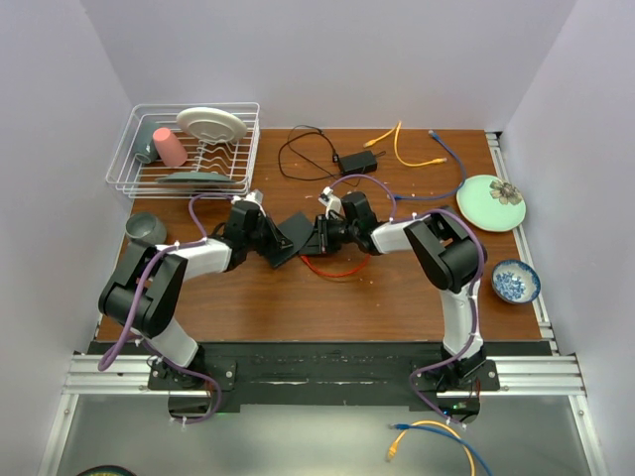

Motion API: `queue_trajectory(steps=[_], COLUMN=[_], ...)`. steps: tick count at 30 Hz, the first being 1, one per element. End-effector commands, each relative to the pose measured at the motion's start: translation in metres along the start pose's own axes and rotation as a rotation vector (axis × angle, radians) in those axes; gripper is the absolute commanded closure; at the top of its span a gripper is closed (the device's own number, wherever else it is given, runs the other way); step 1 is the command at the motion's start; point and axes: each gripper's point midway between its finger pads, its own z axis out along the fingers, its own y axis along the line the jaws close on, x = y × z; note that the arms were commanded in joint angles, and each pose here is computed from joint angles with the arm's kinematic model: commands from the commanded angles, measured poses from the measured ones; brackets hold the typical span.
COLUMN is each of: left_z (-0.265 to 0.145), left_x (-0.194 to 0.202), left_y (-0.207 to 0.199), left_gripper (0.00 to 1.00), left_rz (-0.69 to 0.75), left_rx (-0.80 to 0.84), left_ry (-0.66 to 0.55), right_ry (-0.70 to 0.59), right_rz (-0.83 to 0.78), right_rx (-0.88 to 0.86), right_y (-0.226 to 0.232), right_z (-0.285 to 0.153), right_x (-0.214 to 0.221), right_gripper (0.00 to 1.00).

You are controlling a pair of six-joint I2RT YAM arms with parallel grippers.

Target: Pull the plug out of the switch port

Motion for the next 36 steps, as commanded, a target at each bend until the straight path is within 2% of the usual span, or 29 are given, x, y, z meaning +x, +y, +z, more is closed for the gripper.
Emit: queue_trajectory(steps=[1,11,16,23,30,36], left_z=[-0.004,0.001,-0.007,-0.024,-0.026,-0.011], left_x=[0.053,0.051,0.035,0.018,0.059,0.066], left_y=[0.067,0.063,0.057,0.024,0.014,0.024], left_gripper=[1.0,1.0,1.0,1.0,1.0,1.0], left_rz=[-0.024,-0.04,-0.018,0.034,0.075,0.067], left_rx=[-0.224,-0.211,-0.22,-0.168,-0.133,-0.176], left_ry=[0.154,0.151,0.096,0.059,0.129,0.144], right_ry=[0.127,0.165,0.196,0.204,0.206,0.212], right_rz=[0.074,0.062,0.066,0.07,0.067,0.069], right_rx=[0.149,0.209,0.238,0.257,0.262,0.269], right_y=[-0.051,-0.056,-0.061,-0.065,-0.066,-0.066], right_z=[0.007,-0.007,-0.008,-0.01,-0.008,-0.011], right_x=[0.049,0.062,0.067,0.069,0.067,0.07], right_gripper=[1.0,1.0,1.0,1.0,1.0,1.0])
